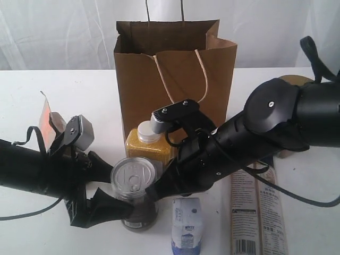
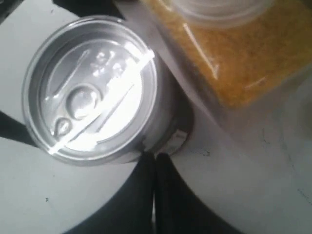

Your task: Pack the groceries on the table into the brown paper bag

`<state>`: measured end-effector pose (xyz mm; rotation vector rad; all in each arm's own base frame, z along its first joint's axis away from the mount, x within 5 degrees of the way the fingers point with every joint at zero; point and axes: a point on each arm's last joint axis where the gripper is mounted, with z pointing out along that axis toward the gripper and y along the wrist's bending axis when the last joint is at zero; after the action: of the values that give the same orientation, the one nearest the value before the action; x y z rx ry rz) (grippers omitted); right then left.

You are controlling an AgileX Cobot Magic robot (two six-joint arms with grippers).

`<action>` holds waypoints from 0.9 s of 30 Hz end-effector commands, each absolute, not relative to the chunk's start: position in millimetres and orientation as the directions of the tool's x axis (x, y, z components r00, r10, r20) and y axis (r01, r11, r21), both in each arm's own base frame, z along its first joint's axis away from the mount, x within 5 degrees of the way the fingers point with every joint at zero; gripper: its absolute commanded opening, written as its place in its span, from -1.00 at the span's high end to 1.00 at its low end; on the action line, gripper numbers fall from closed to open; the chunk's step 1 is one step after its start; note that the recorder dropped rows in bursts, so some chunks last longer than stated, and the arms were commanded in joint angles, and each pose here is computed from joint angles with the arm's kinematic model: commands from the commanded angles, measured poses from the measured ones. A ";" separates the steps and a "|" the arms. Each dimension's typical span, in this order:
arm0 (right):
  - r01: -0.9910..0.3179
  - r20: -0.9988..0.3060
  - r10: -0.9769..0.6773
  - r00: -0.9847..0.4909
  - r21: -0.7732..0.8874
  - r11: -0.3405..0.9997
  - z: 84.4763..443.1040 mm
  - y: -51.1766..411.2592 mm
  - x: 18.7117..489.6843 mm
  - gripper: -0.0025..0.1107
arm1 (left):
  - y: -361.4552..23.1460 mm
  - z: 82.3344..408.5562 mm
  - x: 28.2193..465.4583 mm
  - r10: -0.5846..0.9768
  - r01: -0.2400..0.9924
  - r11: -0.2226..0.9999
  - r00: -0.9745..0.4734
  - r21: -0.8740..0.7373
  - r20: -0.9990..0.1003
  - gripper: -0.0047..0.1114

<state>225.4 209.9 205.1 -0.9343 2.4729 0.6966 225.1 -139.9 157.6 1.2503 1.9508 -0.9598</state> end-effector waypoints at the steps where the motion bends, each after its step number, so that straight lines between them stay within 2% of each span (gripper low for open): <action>1: -0.723 -0.551 -0.491 -0.675 0.359 0.590 204.4 217.9 223.4 0.96 | -145.0 160.0 229.4 0.482 0.977 0.169 -0.197 -0.130 -0.854 -0.65; 10: -0.721 -0.537 -0.497 -0.682 0.383 0.577 187.0 224.2 228.1 0.96 | -145.6 149.6 231.7 0.489 0.970 0.176 -0.233 -0.166 -0.841 -0.65; 14: -0.729 -0.553 -0.480 -0.681 0.451 0.515 184.2 232.0 226.2 0.96 | -146.2 147.9 233.0 0.477 0.965 0.190 -0.252 -0.181 -0.842 -0.65; 24: -0.732 -0.585 -0.447 -0.677 0.470 0.493 187.4 235.4 227.4 0.96 | -147.9 152.7 241.4 0.385 0.933 0.288 -0.321 -0.218 -0.865 -0.65; 27: -0.744 -0.588 -0.462 -0.664 0.456 0.489 187.2 234.7 227.0 0.96 | -147.4 151.6 241.2 0.392 0.932 0.293 -0.322 -0.215 -0.861 -0.56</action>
<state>229.6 233.1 183.7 -0.9919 2.3636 0.9528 240.0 -145.0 147.9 1.1050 1.9944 -1.0260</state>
